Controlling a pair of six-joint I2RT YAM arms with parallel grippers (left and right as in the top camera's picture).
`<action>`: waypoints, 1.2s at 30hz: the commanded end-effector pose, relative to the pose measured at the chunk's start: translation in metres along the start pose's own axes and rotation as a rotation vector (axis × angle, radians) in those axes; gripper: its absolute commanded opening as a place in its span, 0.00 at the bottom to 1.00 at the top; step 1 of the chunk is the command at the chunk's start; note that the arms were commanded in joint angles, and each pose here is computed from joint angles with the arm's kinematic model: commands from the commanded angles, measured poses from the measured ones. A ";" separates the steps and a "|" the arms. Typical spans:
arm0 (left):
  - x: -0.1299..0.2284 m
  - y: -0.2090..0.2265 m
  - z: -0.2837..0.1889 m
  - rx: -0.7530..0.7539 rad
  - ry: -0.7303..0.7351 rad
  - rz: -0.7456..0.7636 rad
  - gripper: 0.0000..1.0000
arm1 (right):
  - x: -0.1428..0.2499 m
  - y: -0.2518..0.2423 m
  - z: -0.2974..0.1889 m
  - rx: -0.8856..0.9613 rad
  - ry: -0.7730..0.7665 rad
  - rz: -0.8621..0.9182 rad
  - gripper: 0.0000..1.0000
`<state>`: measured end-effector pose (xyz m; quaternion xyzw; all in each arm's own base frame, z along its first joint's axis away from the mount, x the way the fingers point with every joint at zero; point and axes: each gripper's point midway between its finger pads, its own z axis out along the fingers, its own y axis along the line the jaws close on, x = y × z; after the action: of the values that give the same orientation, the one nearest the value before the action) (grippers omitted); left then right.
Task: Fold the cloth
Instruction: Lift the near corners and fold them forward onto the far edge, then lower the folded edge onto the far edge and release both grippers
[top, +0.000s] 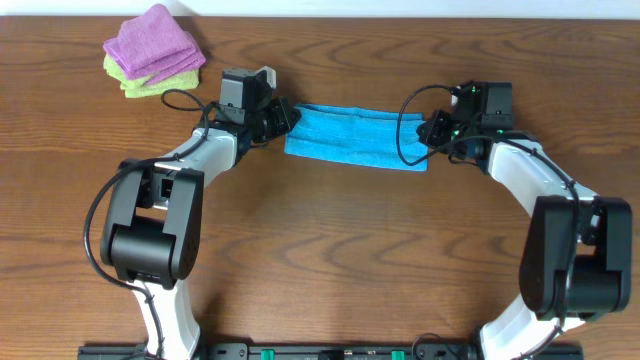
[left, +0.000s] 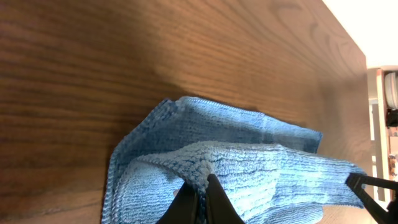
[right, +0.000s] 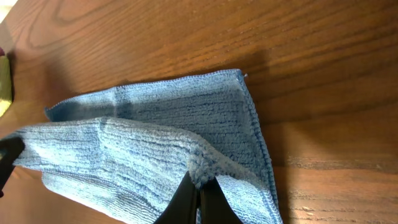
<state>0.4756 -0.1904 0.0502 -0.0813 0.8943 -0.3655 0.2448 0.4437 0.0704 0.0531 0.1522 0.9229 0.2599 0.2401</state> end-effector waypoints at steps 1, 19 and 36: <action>-0.006 -0.001 0.002 -0.008 -0.011 0.036 0.06 | -0.005 0.003 0.002 0.001 -0.008 -0.030 0.02; -0.032 -0.001 -0.002 -0.030 -0.064 0.084 0.06 | -0.023 0.009 0.001 -0.016 -0.084 -0.074 0.02; -0.020 0.010 0.001 -0.045 -0.014 0.051 0.80 | -0.012 -0.004 0.007 0.029 -0.041 -0.043 0.99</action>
<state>0.4900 -0.1796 0.0504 -0.0662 0.9028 -0.3370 0.2586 0.4531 0.0649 0.0512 0.1427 0.9231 0.2423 0.2623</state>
